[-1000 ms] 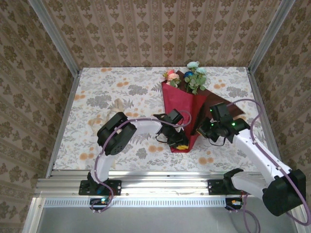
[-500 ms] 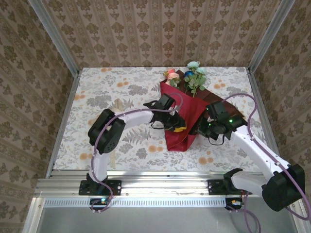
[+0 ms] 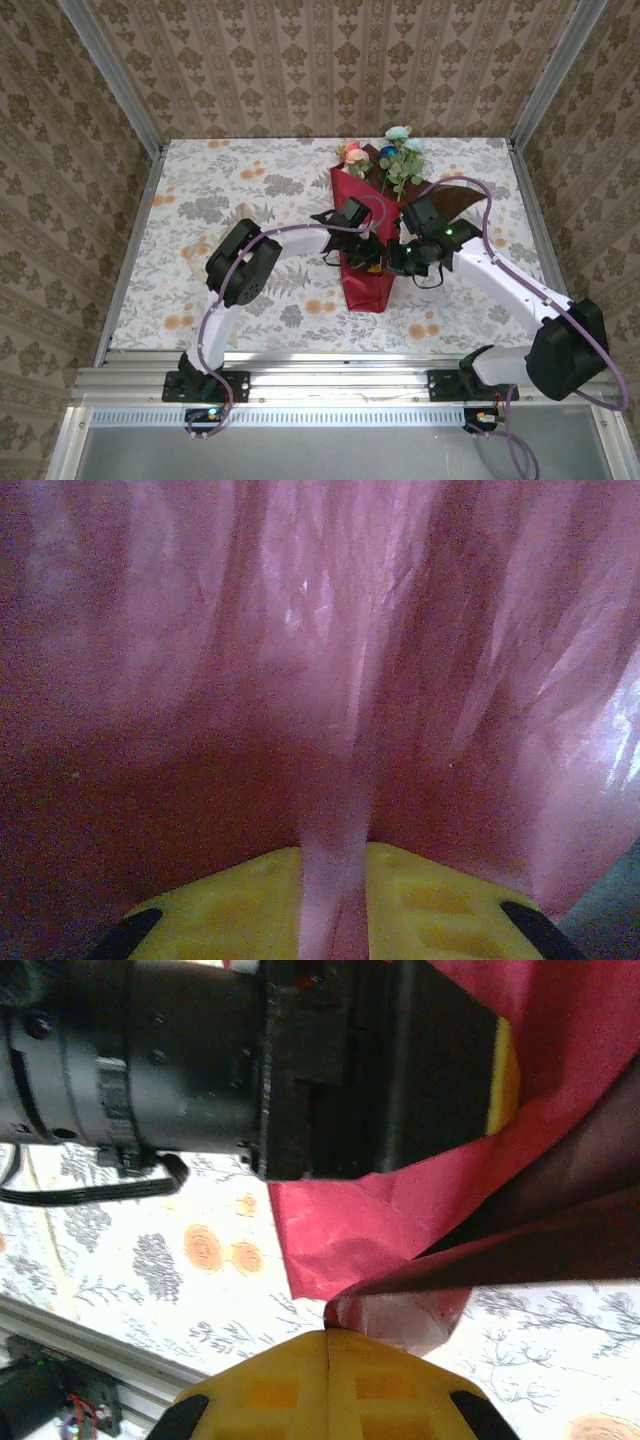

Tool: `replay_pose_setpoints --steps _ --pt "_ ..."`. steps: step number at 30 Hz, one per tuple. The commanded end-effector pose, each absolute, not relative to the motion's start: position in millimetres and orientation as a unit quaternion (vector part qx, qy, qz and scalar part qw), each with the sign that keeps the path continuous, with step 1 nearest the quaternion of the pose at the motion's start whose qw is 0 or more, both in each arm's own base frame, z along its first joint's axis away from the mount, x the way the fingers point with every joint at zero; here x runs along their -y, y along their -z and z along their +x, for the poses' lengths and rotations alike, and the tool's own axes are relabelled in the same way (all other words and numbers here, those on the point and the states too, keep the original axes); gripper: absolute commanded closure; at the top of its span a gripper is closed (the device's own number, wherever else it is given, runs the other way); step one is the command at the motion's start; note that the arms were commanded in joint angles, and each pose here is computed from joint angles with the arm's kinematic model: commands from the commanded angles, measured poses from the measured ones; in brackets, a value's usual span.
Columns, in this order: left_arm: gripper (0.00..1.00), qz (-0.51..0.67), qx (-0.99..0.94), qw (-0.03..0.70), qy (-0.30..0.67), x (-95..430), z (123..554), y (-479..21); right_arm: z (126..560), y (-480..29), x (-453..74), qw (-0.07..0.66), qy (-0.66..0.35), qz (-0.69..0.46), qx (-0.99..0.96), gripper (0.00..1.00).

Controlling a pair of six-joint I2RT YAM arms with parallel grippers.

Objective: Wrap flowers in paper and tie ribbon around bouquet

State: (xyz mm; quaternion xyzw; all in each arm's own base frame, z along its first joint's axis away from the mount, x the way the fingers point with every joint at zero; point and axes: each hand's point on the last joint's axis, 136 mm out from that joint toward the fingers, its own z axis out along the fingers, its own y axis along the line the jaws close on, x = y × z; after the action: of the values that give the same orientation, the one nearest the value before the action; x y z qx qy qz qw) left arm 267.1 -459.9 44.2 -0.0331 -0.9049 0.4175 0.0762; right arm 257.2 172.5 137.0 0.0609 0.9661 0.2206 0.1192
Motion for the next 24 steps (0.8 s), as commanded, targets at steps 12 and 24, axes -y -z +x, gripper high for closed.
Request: replay_pose_setpoints --steps 12,24 --pt "0.78 -0.029 0.911 0.092 -0.401 451 264 -33 311 -60 21 0.097 -0.204 0.362 -0.904 0.36" --pt "0.79 -0.034 0.911 0.097 -0.399 453 264 -33 367 -35 60 0.13 -0.235 0.372 -0.889 0.65"
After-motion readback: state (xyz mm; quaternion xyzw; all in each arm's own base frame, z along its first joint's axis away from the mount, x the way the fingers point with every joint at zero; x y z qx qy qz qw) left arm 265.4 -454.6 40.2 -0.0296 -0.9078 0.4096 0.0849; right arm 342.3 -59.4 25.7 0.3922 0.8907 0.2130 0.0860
